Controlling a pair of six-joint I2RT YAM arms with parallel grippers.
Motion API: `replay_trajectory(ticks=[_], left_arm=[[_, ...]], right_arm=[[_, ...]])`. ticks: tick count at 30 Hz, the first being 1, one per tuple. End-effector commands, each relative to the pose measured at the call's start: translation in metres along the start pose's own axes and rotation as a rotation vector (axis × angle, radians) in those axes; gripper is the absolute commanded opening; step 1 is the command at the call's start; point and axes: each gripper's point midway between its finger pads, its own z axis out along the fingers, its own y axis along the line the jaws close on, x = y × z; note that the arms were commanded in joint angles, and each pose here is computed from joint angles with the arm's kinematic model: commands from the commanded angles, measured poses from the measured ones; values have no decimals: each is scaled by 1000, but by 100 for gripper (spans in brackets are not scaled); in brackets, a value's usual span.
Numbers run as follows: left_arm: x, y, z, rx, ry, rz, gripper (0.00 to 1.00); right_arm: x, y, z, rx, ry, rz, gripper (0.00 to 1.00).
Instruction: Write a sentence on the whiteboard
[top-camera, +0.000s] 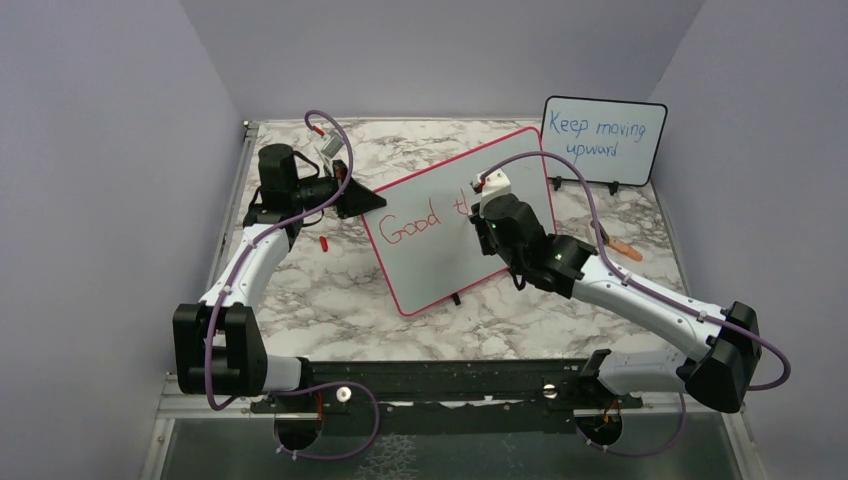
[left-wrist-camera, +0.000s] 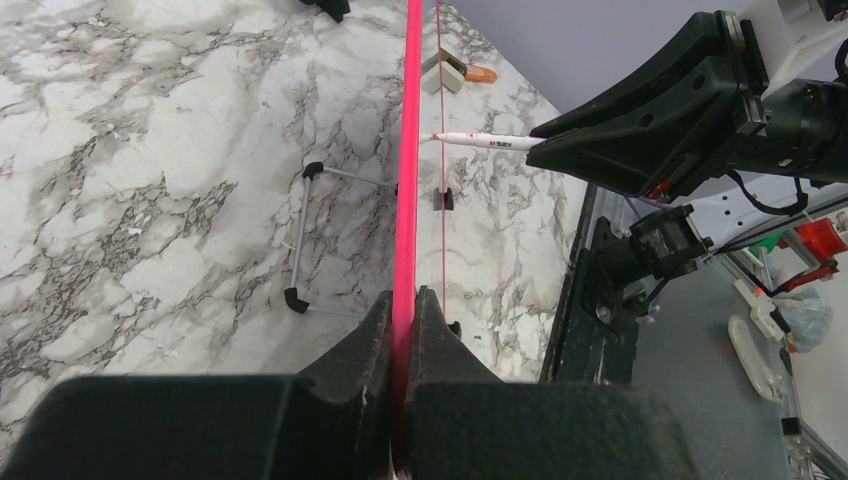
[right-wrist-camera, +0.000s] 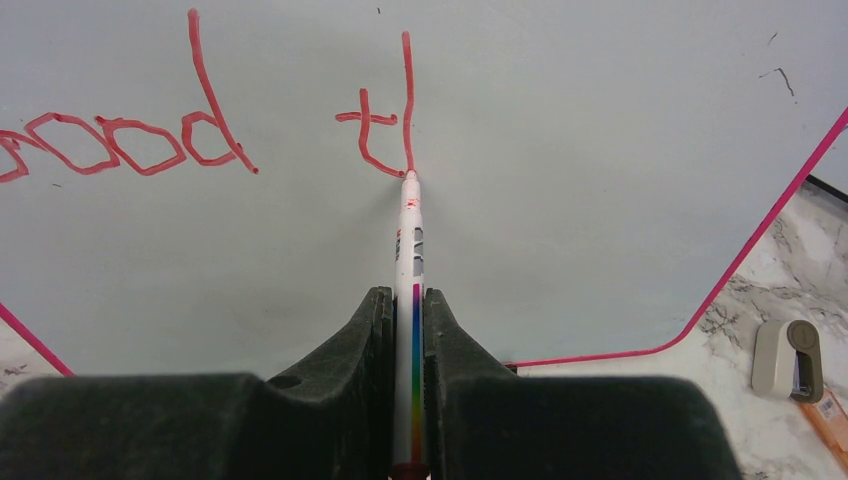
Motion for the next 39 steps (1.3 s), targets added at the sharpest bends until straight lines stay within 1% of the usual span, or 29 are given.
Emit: replay_trajectory(ticks=[1,25,31,39], left_arm=[[26,3,8,14,63,-13,0],[25,3,8,16,63,-11,0],[25,2,8,17,62,-9,0],[25,2,8,16,63,-10,0]], right_arm=[[-19,-3,-1,11,-62,28,1],[-46,-10,1,61,-138,30,1],[-46,-17,2,92,-135,32,1],[-31,-21,2,98,-92,25,1]])
